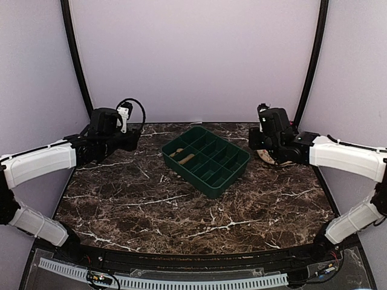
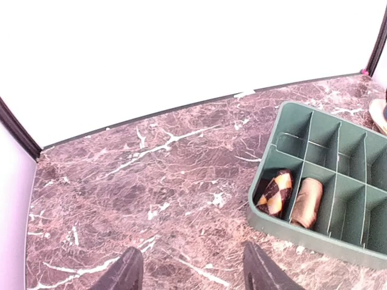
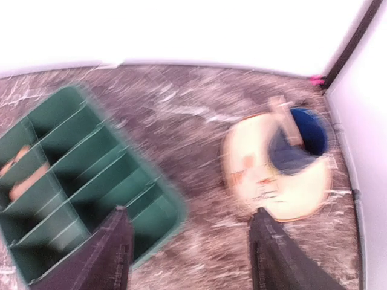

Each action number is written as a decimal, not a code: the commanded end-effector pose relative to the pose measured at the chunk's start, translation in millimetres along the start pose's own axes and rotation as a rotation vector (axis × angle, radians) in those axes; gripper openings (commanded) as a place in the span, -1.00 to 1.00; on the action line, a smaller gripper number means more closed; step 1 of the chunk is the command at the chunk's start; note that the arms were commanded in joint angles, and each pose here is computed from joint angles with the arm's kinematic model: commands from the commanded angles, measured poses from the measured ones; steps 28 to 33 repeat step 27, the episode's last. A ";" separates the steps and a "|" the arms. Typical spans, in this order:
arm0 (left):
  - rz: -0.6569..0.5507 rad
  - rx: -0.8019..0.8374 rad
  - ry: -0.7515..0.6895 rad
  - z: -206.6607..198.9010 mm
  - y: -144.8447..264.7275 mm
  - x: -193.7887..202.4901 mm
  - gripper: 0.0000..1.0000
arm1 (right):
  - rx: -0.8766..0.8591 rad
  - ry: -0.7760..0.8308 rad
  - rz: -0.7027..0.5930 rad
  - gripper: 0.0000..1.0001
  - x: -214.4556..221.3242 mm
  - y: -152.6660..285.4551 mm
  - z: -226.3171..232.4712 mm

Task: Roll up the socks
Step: Reset both arms

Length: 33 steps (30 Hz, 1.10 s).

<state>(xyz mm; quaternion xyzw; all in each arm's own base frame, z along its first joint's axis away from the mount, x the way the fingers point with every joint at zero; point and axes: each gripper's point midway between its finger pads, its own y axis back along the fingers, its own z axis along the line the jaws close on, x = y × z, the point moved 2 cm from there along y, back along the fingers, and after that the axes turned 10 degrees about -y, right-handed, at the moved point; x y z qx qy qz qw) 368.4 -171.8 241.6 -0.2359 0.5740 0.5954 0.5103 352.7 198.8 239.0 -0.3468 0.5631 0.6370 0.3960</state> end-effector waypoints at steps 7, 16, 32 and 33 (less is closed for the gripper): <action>-0.150 -0.190 0.096 34.4 25.7 20.2 0.23 | 0.289 -0.138 -0.279 0.65 -14.5 47.6 -98.1; -0.164 -0.195 0.106 34.5 22.6 23.0 0.25 | 0.432 -0.262 -0.232 0.98 23.4 59.6 -135.5; -0.149 -0.207 0.084 35.4 21.2 27.7 0.27 | 0.404 -0.262 -0.269 0.99 23.3 67.7 -140.3; -0.149 -0.207 0.084 35.4 21.2 27.7 0.27 | 0.404 -0.262 -0.269 0.99 23.3 67.7 -140.3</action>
